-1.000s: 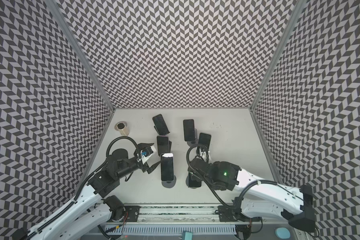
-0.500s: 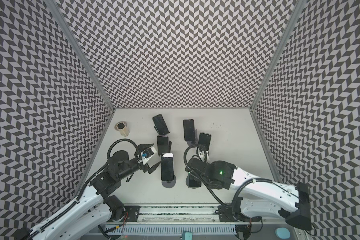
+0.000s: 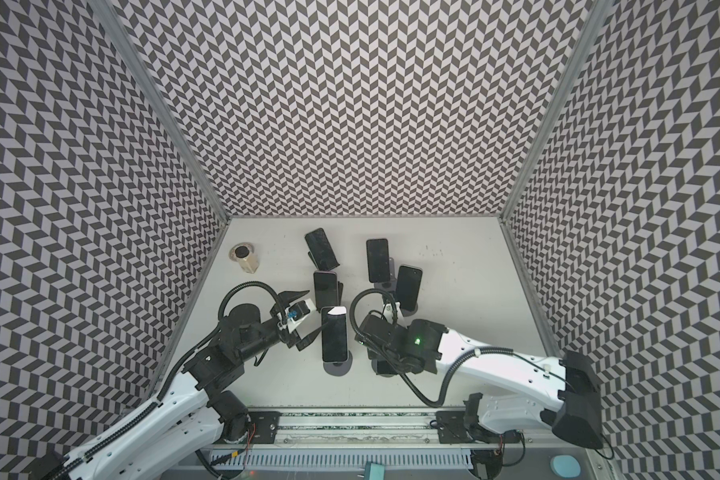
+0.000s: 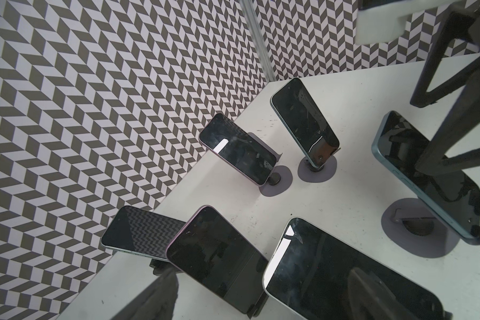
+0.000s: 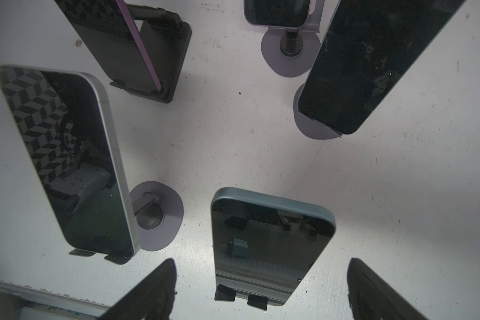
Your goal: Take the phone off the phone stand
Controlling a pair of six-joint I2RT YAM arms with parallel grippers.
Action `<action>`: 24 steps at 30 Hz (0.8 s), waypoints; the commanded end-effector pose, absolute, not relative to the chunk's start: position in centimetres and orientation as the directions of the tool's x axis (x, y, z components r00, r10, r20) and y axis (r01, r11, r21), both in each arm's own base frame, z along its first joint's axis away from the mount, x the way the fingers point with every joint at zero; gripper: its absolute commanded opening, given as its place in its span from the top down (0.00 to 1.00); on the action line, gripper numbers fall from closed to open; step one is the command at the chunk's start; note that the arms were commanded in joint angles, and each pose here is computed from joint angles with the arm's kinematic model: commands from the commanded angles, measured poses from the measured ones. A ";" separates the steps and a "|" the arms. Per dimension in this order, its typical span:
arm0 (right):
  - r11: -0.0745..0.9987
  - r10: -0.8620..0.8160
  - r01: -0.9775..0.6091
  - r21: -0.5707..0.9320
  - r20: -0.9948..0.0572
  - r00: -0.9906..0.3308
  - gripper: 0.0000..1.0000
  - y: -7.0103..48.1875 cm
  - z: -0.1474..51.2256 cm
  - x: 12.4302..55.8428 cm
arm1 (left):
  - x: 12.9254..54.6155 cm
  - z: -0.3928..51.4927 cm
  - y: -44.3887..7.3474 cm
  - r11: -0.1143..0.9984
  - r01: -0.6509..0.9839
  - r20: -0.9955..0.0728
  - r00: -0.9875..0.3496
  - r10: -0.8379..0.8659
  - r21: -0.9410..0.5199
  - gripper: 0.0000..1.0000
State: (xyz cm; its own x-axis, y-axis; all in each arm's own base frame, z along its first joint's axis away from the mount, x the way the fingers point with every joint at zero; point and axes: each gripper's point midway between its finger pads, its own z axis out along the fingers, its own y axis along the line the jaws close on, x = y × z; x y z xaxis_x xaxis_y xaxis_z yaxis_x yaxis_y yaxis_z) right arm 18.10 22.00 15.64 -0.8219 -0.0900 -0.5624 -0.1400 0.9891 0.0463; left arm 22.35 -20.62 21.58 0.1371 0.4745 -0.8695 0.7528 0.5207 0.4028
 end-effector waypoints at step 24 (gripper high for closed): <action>0.995 -0.012 -0.068 0.068 -0.612 -0.791 0.07 23.2 14.3 19.7 | 21.6 20.9 -20.2 0.506 0.754 -0.860 0.152 0.486 0.419 0.04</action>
